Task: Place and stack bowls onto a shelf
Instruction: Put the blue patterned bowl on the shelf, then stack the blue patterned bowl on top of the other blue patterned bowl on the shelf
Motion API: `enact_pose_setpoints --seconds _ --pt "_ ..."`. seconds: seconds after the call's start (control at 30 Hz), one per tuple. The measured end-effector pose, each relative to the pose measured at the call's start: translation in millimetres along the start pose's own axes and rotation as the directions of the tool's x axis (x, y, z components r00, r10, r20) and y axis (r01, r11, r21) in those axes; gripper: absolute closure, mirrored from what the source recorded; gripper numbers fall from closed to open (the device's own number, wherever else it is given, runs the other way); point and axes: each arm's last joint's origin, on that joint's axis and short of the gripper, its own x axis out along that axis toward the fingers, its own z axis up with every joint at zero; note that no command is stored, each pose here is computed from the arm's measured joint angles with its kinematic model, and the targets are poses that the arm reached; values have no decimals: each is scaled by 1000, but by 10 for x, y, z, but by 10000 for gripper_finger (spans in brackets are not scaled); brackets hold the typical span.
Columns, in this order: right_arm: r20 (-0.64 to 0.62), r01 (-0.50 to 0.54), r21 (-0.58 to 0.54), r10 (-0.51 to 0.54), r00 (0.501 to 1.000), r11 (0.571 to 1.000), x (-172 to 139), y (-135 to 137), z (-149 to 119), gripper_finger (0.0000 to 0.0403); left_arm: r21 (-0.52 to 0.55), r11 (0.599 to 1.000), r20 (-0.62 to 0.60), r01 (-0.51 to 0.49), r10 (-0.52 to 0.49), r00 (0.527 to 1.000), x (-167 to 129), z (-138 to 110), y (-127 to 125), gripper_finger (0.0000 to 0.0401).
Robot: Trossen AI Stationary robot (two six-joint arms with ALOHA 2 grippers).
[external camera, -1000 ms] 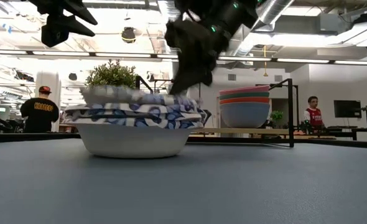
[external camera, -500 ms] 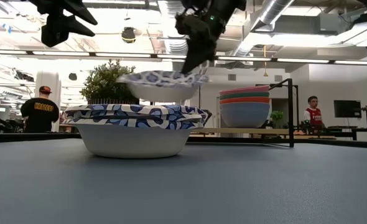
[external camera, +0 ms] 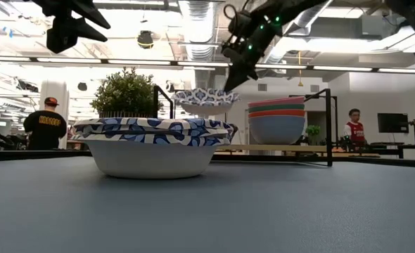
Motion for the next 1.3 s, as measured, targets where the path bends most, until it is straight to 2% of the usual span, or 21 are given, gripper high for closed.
enact_pose_setpoints --seconds 0.27,0.5,0.57,0.73,0.93,1.07,1.17,1.3 --pt "-75 -44 17 45 996 999 441 -99 -126 387 -5 1000 8 -16 16 1000 0 -1 7 289" --pt "-118 -54 18 56 991 998 625 -129 -203 386 -11 1000 9 -18 18 1000 1 0 8 289" --pt "-109 -51 9 52 993 999 625 -130 -193 370 -10 1000 10 -18 18 1000 0 0 8 289" --pt "-75 -43 -3 43 996 999 592 -121 -149 296 -7 1000 13 -22 22 1000 0 1 9 289" --pt "-17 -31 -13 31 999 999 304 -142 111 216 -7 1000 18 -27 27 999 0 3 10 289" --pt "8 -41 -32 41 999 999 6 -78 308 186 -7 1000 18 -27 27 999 1 3 10 289" --pt "4 -166 -99 168 986 981 -231 136 417 182 -6 1000 10 -18 18 1000 0 1 8 289" --pt "-79 -353 -258 345 935 899 -454 659 437 187 1 1000 4 -12 12 1000 0 -2 6 289"
